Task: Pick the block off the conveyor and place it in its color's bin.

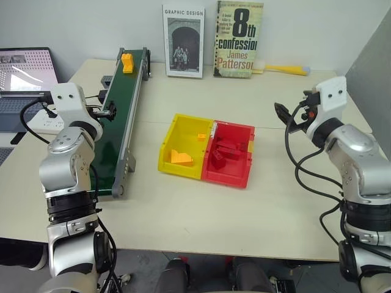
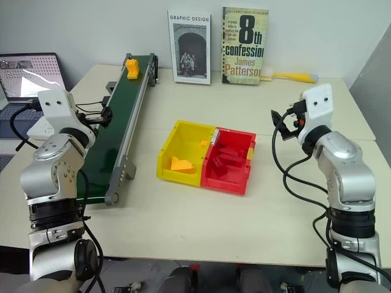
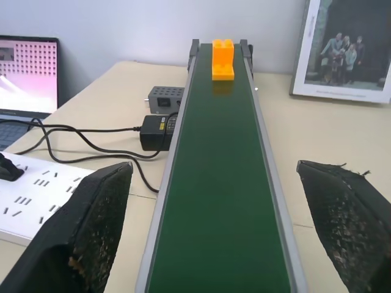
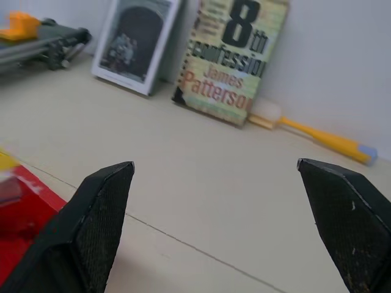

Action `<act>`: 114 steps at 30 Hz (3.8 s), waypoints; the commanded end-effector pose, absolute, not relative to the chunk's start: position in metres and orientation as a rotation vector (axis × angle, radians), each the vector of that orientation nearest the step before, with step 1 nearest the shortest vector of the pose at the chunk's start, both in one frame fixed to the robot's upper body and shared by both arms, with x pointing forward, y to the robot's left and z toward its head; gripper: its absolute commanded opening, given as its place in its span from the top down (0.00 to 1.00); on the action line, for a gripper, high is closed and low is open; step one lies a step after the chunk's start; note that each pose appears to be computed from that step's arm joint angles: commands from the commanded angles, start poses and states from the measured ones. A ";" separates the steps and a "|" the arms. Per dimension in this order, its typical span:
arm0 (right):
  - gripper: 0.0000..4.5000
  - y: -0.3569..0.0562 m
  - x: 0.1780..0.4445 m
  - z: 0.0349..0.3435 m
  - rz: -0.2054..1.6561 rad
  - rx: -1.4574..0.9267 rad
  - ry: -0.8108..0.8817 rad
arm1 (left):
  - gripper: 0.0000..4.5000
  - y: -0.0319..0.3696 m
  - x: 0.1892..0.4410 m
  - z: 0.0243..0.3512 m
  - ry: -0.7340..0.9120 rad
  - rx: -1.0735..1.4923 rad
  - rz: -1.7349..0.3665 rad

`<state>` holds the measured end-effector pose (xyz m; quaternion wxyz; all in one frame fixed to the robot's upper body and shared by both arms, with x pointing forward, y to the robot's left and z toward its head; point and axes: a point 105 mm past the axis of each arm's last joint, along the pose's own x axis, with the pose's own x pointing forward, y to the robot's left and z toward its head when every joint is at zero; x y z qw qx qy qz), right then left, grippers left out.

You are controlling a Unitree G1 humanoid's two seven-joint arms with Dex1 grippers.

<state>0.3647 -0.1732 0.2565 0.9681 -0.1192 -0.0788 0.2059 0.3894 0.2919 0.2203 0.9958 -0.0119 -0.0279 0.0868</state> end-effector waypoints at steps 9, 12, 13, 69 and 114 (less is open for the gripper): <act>0.00 -0.091 0.310 0.283 1.033 -0.168 -0.209 | 0.00 0.294 0.389 0.244 -0.130 -0.003 0.177; 0.00 -0.088 0.309 0.282 1.049 -0.170 -0.207 | 0.00 0.294 0.389 0.243 -0.125 -0.001 0.176; 0.00 -0.087 0.308 0.282 1.052 -0.172 -0.208 | 0.00 0.295 0.389 0.242 -0.118 0.001 0.177; 0.00 -0.087 0.297 0.284 1.069 -0.201 -0.184 | 0.66 0.289 0.394 0.210 0.096 -0.162 0.143; 0.00 -0.117 0.272 0.252 1.014 -0.458 -0.011 | 0.02 0.149 0.382 0.227 0.154 0.206 -0.739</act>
